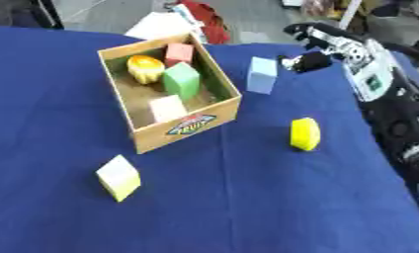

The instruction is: Pick up objects on the table and place them in the box.

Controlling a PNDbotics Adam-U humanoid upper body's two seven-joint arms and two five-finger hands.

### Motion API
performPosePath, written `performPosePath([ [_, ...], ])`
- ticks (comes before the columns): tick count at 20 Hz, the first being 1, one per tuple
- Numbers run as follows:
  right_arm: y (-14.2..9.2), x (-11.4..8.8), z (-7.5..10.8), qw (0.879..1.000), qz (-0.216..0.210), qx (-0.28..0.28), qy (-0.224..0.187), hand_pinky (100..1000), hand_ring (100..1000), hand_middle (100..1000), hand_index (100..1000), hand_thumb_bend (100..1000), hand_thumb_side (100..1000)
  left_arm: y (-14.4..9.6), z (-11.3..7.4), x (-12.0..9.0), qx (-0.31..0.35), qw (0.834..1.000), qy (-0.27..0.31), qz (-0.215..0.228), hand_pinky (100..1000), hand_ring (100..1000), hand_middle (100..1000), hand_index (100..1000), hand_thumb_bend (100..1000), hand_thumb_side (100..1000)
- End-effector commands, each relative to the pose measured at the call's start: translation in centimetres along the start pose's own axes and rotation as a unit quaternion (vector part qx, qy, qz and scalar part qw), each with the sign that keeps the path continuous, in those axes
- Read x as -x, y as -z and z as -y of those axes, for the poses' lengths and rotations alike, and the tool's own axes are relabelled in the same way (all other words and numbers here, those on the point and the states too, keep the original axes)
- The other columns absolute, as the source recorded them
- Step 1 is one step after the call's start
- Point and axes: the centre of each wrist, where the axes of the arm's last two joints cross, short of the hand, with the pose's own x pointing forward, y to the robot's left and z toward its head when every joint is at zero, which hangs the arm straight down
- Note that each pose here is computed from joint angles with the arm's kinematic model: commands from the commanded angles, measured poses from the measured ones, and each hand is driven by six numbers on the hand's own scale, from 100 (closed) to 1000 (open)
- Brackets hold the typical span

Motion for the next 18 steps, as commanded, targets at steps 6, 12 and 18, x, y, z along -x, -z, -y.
performPosePath([
  [6, 0.2, -0.3, 1.2, 0.999, -0.003, -0.010, -0.051, 904, 987, 986, 1000, 309, 334, 0.3, -0.3, -0.8, 0.011, 1.000, 0.004, 0.023, 731, 603, 581, 780, 235, 597],
  [12, 0.0, 0.5, 1.0, 0.998, -0.021, -0.008, -0.051, 898, 977, 977, 1000, 309, 335, 0.3, -0.1, -0.9, 0.022, 0.999, 0.003, 0.029, 729, 594, 572, 780, 225, 602],
  [18, -0.2, 1.4, 0.7, 0.999, -0.035, -0.001, -0.032, 890, 970, 970, 1000, 297, 345, 0.4, -0.2, -1.2, 0.022, 0.999, 0.004, 0.035, 728, 590, 568, 781, 221, 603],
])
